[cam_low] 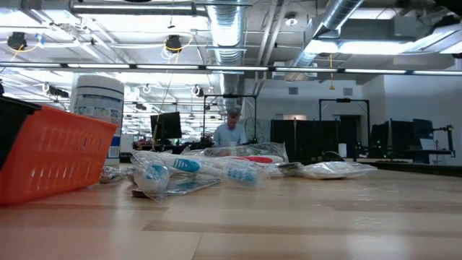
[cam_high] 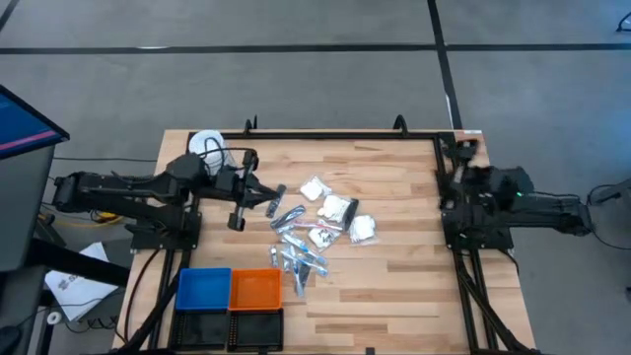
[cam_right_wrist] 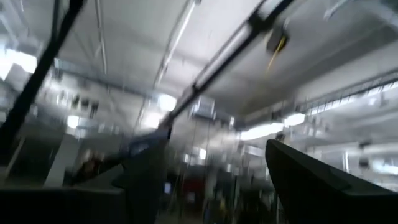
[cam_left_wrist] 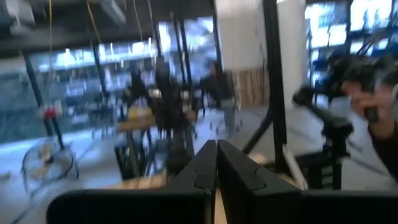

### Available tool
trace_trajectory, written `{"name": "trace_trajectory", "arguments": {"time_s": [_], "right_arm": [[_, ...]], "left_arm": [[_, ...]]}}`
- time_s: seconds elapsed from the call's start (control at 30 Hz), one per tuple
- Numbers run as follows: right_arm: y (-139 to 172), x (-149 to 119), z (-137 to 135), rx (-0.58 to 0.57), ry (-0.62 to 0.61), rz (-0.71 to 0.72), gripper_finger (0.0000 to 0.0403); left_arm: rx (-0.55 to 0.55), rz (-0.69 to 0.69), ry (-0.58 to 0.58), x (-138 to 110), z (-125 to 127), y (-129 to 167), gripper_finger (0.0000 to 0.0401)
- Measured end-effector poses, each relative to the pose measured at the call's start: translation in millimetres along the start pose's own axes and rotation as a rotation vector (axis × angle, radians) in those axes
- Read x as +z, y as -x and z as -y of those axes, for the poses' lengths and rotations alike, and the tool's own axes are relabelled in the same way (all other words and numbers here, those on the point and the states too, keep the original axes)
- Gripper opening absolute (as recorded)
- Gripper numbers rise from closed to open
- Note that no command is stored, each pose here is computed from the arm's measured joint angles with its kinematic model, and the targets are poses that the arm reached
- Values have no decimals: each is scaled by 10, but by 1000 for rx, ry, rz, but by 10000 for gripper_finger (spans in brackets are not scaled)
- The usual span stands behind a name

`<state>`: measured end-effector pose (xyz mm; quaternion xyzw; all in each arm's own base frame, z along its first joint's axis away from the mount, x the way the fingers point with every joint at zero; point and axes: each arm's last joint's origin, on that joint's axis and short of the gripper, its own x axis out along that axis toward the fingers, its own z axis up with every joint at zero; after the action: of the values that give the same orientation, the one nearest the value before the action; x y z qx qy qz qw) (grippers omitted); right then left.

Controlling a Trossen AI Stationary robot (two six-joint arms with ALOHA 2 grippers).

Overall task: Pick & Place Travel size toiletries
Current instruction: Put the red toothbrush into the left black basket

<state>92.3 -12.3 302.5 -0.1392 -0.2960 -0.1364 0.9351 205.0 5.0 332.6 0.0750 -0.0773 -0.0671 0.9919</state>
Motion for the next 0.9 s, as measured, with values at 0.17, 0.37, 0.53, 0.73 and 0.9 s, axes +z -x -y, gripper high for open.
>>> {"name": "trace_trajectory", "arguments": {"time_s": [0.17,0.37,0.53,0.73,0.9], "right_arm": [[-537,-194,-67,64,-62,-426,260],[-967,-528,-163,141,-50,-914,260],[-1148,-939,-322,228,-35,-1181,252],[-1283,-1359,-626,413,-28,-1431,227],[-1411,-1636,-828,490,7,-1563,199]], "left_arm": [[16,12,0,36,7,60,8],[13,22,5,83,21,124,8],[8,-18,21,52,27,138,8],[6,-46,71,24,31,137,8],[-4,-51,81,20,50,135,8]]}}
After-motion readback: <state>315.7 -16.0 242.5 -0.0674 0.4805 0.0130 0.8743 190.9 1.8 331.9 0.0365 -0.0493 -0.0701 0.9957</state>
